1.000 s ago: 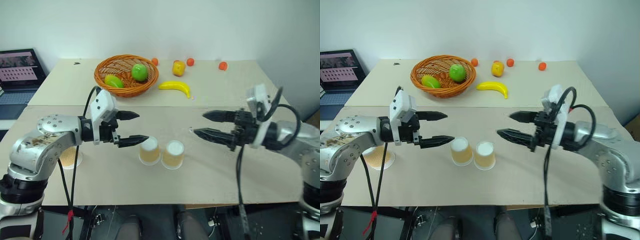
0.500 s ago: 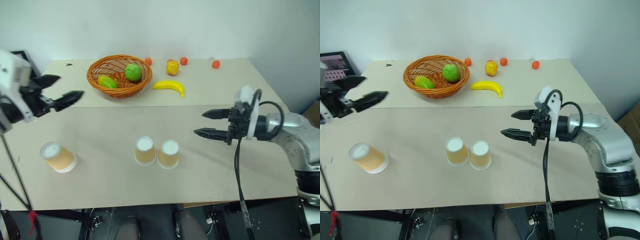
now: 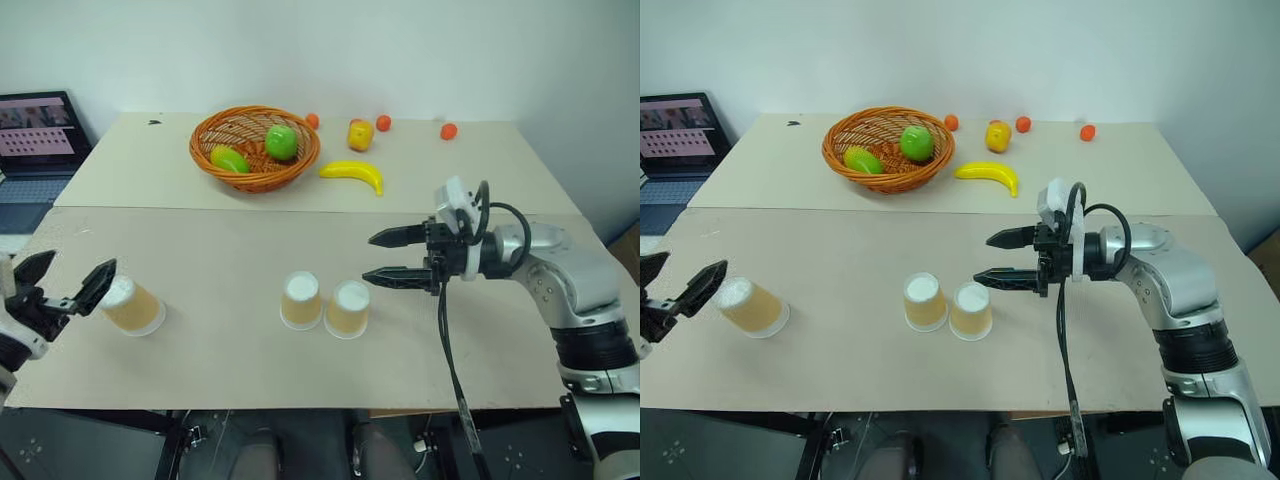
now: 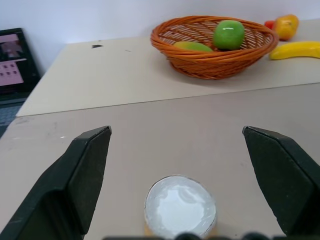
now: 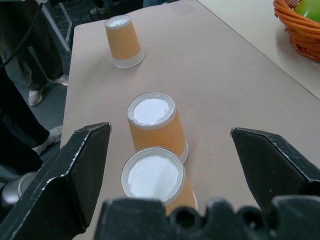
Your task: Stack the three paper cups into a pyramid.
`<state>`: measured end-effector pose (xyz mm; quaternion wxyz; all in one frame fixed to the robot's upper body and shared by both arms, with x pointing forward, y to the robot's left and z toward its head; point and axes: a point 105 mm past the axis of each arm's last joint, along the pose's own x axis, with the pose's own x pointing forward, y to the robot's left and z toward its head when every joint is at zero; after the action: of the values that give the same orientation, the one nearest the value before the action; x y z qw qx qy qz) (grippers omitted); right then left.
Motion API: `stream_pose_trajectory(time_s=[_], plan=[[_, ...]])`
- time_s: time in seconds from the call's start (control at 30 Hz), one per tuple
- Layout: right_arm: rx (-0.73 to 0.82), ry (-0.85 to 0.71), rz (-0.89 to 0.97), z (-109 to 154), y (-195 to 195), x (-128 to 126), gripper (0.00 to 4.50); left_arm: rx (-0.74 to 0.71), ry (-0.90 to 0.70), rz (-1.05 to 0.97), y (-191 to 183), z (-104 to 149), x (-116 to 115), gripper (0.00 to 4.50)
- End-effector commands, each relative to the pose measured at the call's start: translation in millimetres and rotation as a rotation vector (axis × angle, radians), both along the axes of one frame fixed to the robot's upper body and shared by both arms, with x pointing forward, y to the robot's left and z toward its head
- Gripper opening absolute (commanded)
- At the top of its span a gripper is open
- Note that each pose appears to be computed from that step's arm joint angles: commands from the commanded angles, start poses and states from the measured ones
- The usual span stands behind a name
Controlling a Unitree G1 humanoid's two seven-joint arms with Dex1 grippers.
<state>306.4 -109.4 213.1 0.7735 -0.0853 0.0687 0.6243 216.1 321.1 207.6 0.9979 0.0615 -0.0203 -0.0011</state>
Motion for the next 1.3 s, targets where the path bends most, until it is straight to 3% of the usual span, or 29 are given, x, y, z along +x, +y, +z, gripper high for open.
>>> stream_pose_trajectory(time_s=[0.03, 0.33, 0.57, 1.13, 1.23, 1.3], plan=[[0.002, -0.073, 0.007, 17, -3, 0, 4.48, 0.021, -0.033, 0.068, 2, -10, -13, 4.5], [0.002, -0.09, -0.017, 22, -7, 1, 4.48, -0.068, 0.017, 0.115, -7, -60, -14, 4.5], [0.0, -0.108, -0.058, 24, -12, -1, 4.48, -0.078, 0.014, 0.131, -5, -75, 2, 4.5], [-0.002, -0.127, -0.116, 27, -19, -6, 4.48, -0.039, -0.066, 0.085, -9, -55, 44, 4.5], [-0.006, -0.129, -0.128, 27, -19, -5, 4.5, -0.057, -0.061, 0.085, -10, -58, 45, 3.86], [-0.007, -0.13, -0.135, 26, -19, -4, 4.5, -0.06, -0.06, 0.086, -10, -59, 45, 2.98]])
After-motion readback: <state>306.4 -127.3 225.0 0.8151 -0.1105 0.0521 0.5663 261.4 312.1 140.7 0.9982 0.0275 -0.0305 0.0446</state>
